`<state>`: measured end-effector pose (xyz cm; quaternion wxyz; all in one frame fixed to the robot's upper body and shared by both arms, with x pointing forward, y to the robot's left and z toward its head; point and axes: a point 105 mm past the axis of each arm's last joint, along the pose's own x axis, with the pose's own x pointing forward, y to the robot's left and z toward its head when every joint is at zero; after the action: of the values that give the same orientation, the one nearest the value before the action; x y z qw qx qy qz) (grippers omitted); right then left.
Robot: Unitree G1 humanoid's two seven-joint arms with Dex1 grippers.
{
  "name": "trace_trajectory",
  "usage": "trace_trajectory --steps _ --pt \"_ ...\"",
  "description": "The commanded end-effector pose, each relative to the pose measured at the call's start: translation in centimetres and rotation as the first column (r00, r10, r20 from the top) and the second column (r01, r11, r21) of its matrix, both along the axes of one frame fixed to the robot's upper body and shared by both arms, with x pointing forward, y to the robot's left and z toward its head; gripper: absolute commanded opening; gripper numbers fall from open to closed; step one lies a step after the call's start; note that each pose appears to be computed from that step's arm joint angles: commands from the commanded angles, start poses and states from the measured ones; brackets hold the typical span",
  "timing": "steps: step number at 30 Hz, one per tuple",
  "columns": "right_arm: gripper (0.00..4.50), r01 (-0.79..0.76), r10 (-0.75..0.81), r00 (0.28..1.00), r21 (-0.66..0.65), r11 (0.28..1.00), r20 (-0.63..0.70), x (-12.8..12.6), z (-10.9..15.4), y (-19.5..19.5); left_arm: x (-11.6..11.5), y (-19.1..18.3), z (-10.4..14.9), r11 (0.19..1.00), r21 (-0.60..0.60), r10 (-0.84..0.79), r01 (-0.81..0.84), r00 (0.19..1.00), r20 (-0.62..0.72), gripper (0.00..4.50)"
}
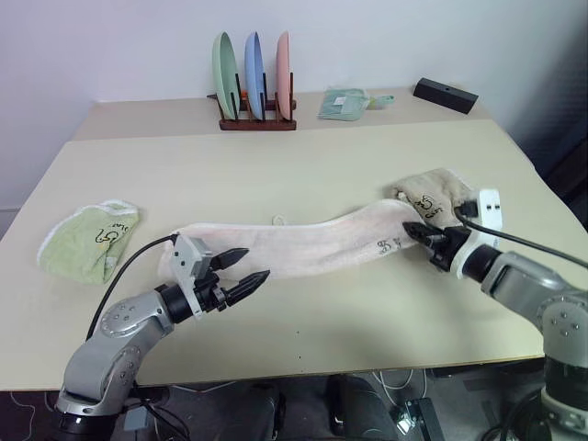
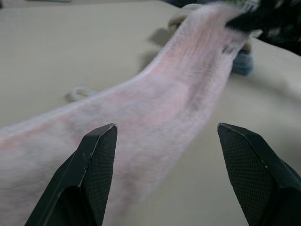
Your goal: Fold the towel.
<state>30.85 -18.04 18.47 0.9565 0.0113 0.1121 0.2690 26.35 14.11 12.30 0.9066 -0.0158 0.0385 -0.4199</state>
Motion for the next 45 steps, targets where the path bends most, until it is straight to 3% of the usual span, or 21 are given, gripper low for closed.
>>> trace_trajectory --steps 1,4,9,16,23,26,32,35,38,41,45 --pt "0.06 -0.234 0.240 0.968 -0.083 0.969 0.070 -0.1 1.4 6.1 0.7 1.5 1.2 0.999 0.017 0.049 -0.051 0.997 0.062 3.44" --pt "0.06 -0.371 0.373 0.928 -0.050 0.927 0.024 0.3 0.1 10.9 1.1 1.9 1.3 0.997 0.017 0.068 -0.070 0.995 0.070 3.44" --pt "0.06 -0.465 0.462 0.885 -0.097 0.880 -0.052 0.8 -3.4 14.6 0.9 1.6 1.4 0.997 0.015 0.071 -0.072 0.995 0.075 3.44" --pt "0.06 -0.518 0.512 0.855 -0.107 0.849 -0.078 0.5 -5.0 16.5 0.3 1.6 1.2 0.996 0.016 0.090 -0.091 0.993 0.070 3.44" --pt "0.06 -0.554 0.551 0.833 -0.102 0.826 -0.060 -0.2 -4.8 17.1 0.1 1.7 1.1 0.995 0.023 0.098 -0.100 0.994 0.055 3.44" --pt "0.95 -0.595 0.594 0.804 -0.090 0.799 -0.037 -0.9 -4.0 17.2 0.1 1.8 1.0 0.995 0.024 0.099 -0.101 0.994 0.053 3.44" --pt "3.90 -0.597 0.608 0.792 -0.142 0.790 0.050 -1.5 -1.8 14.9 0.3 2.8 1.0 0.991 0.031 0.131 -0.133 0.990 0.049 3.44" --pt "3.90 -0.614 0.632 0.769 -0.168 0.771 0.096 -2.5 -0.4 12.8 0.3 3.5 1.0 0.986 0.031 0.159 -0.161 0.986 0.050 3.44" --pt "3.90 -0.564 0.574 0.806 -0.106 0.819 0.147 -1.3 0.7 11.4 0.3 4.1 1.2 0.982 0.019 0.188 -0.189 0.981 0.050 3.44" --pt "2.57 -0.450 0.459 0.875 -0.095 0.888 0.152 1.8 0.3 10.3 0.3 4.4 1.2 0.978 0.011 0.206 -0.206 0.978 0.042 3.44" --pt "0.58 -0.477 0.502 0.845 -0.167 0.863 0.185 2.8 -1.3 12.4 0.1 4.6 0.9 0.976 0.011 0.217 -0.217 0.976 0.029 3.44"
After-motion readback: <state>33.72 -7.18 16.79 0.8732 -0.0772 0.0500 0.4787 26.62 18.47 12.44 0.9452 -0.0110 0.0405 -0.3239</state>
